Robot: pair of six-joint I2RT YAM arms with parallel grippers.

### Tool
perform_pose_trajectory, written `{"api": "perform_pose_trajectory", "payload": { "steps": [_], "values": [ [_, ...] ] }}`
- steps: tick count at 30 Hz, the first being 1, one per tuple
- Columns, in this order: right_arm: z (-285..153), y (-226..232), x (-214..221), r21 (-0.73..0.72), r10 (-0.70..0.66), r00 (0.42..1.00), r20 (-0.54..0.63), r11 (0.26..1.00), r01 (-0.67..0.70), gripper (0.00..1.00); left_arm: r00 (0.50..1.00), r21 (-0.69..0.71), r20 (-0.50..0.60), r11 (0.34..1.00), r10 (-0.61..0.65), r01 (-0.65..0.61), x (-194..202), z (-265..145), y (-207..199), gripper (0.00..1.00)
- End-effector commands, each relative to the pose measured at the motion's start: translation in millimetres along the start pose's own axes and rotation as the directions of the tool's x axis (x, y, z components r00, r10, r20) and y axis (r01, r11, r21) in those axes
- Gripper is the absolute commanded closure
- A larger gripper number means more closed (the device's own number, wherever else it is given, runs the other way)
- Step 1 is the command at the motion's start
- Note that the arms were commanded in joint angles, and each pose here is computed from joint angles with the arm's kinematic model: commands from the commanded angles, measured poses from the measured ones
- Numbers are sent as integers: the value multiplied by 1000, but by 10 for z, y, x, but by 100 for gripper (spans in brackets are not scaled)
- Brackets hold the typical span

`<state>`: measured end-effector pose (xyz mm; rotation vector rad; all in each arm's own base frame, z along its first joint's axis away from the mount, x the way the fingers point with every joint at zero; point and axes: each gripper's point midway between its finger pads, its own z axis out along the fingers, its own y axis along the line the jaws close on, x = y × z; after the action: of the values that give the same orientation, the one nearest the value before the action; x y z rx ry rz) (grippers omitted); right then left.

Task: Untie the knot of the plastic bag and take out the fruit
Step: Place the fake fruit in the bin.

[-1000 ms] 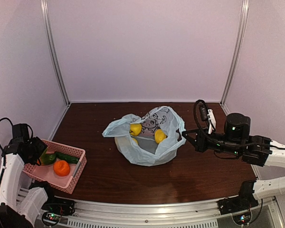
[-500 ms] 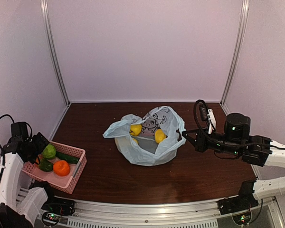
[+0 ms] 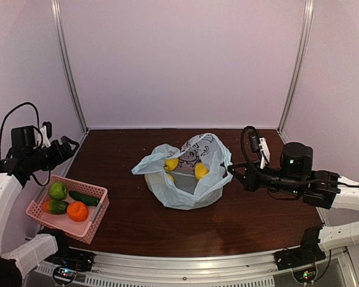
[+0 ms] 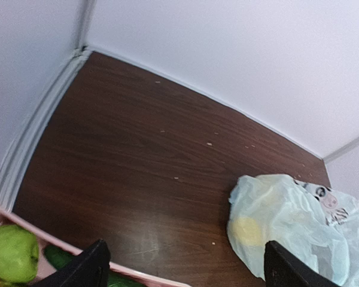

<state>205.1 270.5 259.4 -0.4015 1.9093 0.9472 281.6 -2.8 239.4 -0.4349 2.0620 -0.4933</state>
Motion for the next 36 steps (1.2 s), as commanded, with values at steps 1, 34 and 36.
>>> {"api": "perform_pose_trajectory", "payload": {
  "steps": [1,34,36],
  "values": [
    [29,64,-108,-10,-15,1000,25,1000,15,100,968,249,-2,938,250,-241,-44,56,-883,10],
    [-290,-145,-331,122,-2,994,112,992,-12,100,696,843,-56,407,716,-351,2400,478,-4050,33],
    [-331,-133,-402,123,-4,991,137,992,-13,100,681,835,-77,420,728,-355,2475,563,-4028,34]
  ]
}}
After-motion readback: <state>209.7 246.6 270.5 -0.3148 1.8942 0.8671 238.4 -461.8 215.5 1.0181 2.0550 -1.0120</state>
